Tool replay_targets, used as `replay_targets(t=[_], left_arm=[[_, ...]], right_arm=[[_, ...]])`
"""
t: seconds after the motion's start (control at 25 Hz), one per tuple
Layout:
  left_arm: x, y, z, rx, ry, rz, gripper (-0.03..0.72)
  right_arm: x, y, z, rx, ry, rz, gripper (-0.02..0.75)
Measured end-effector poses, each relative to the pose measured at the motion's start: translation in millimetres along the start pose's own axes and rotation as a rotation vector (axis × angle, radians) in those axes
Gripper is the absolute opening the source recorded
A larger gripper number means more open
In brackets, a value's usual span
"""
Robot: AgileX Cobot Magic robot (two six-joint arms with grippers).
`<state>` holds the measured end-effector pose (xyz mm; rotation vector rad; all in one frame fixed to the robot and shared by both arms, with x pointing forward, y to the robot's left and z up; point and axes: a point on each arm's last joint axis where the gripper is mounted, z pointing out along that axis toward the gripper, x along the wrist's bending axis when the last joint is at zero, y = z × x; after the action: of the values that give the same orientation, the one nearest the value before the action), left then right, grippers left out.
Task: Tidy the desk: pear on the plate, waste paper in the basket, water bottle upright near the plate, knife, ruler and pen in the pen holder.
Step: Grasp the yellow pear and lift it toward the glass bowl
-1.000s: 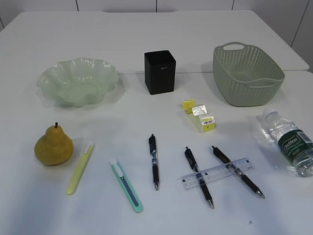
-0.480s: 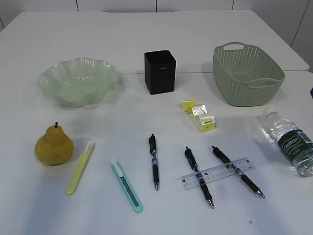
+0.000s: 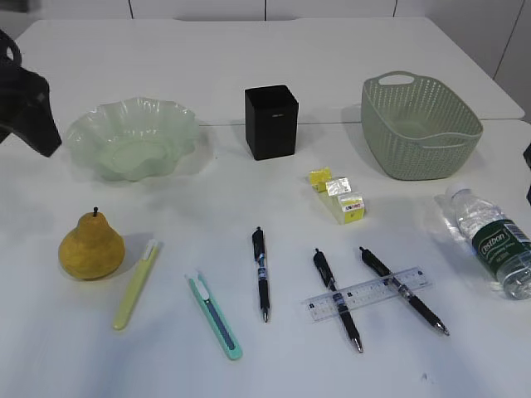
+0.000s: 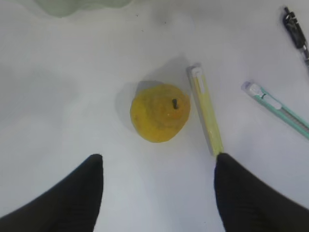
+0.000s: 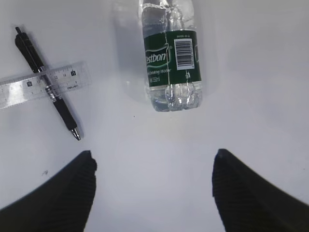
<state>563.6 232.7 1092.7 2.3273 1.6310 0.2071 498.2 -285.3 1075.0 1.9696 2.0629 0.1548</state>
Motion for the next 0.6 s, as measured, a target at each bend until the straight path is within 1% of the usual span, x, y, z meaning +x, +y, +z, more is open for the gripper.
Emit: replay_targets(t=[0.08,0.2,0.48,0.6], left_arm=[[-2.0,2.5,12.0,0.036,0.013,0.023,0.529],[-6.5,5.6,27.2,0.076,0.011,0.046,0.537],[-20.5,11.7,62.2,0.156,-0.008,0.09,0.54],[-24.5,13.4,77.7,0.194,-0.002,0.112,0.54]], right_arm=[[0.2,0.0,0.0,0.0,0.002,0.001,0.557],[0.3,0.0,0.0,0.0,0.003,0.002,0.557],[1.0,-0.1,0.0,0.001,0.011,0.005,0.557],[1.2,-0.1,0.0,0.001,0.013,0.006,0.557]])
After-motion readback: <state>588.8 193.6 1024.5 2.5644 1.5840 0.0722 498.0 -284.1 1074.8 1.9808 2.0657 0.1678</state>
